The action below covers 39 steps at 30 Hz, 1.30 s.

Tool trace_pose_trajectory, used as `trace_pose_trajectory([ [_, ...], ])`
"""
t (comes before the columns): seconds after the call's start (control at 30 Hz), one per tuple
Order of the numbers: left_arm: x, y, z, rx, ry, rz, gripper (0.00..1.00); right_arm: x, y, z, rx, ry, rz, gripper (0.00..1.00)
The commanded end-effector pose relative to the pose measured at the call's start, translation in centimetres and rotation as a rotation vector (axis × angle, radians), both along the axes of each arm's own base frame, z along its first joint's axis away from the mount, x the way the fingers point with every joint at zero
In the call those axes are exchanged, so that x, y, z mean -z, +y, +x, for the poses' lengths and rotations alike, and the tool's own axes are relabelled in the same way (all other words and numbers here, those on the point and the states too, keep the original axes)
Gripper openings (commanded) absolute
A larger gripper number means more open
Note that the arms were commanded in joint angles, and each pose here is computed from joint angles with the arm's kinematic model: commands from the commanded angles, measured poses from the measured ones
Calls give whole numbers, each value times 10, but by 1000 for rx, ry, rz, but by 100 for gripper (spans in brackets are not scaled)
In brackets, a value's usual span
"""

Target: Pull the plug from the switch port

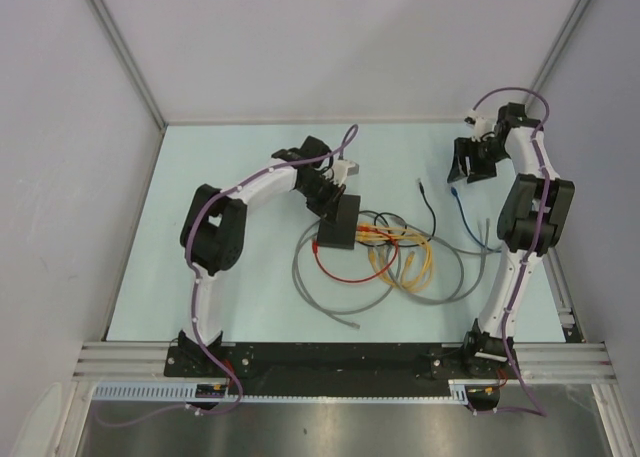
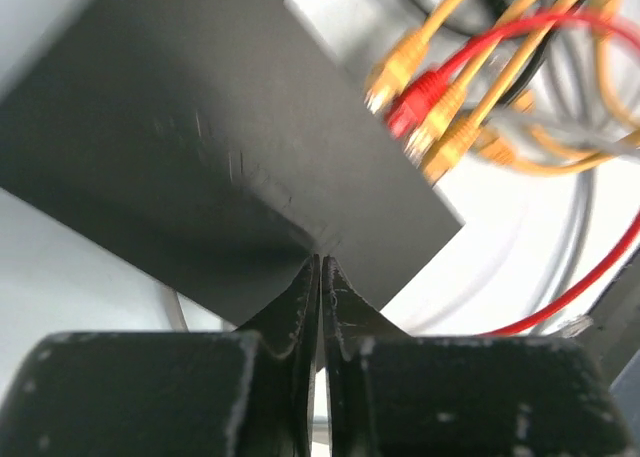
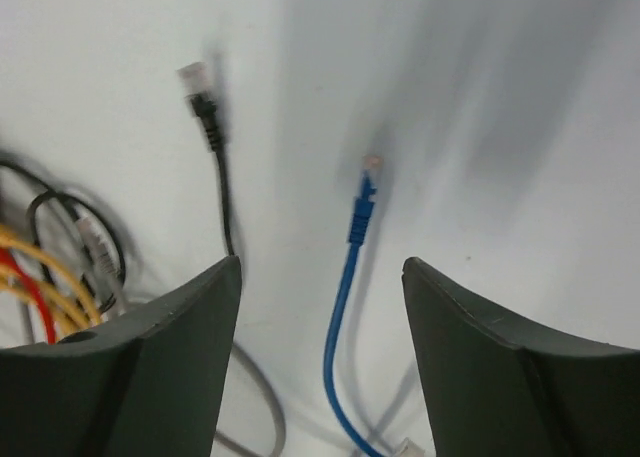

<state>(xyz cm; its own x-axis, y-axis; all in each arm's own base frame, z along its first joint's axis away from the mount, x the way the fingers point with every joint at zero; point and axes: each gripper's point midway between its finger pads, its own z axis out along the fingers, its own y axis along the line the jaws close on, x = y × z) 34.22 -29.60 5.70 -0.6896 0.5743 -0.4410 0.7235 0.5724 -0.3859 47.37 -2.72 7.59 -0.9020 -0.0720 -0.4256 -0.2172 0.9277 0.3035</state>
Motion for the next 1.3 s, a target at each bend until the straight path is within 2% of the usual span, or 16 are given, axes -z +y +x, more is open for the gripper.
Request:
trace_pose_trajectory([
  [0.0, -34, -12, 13, 14, 25, -82, 10, -85, 48, -18, -224, -129, 74, 72],
  [0.03, -42, -17, 16, 15, 17, -120, 12, -98, 57, -39, -310, -132, 63, 72],
  [0.1, -60, -20, 15, 16, 7, -198, 14, -94, 80, -70, -420, -94, 54, 72],
  [0.23, -61, -17, 21, -20, -20, -224, 18, -48, 108, -149, -626, 89, 57, 67],
  [0.27, -61, -14, 22, -35, -14, -218, 18, -42, 107, -157, -713, 82, 29, 66],
  [0.37, -63, -9, 16, -56, -2, -217, 20, -30, 94, -177, -797, 84, -21, 66],
  [0.5, -55, 9, 12, -69, -47, -138, 20, -44, 74, -161, -797, -58, -71, 71],
  [0.6, -49, 21, -3, -50, -35, -94, 21, -42, 72, -159, -846, -104, -97, 71],
  [0.77, -41, 29, -19, -50, 44, -73, 21, -8, 69, -157, -883, -79, -153, 71],
  [0.97, -51, 22, -6, -72, 19, -100, 22, 18, 58, -153, -918, -33, -202, 69],
  [1.07, -52, 21, -4, -74, 12, -105, 22, 20, 63, -143, -906, -52, -237, 58],
  [1.1, -52, 21, -4, -75, 13, -103, 22, 19, 63, -134, -891, -77, -265, 49],
  [1.23, -46, 23, -9, -80, 24, -102, 22, 18, 66, -117, -882, -127, -324, 33],
  [1.27, -46, 23, -8, -81, 19, -103, 22, 17, 68, -111, -883, -144, -339, 26],
])
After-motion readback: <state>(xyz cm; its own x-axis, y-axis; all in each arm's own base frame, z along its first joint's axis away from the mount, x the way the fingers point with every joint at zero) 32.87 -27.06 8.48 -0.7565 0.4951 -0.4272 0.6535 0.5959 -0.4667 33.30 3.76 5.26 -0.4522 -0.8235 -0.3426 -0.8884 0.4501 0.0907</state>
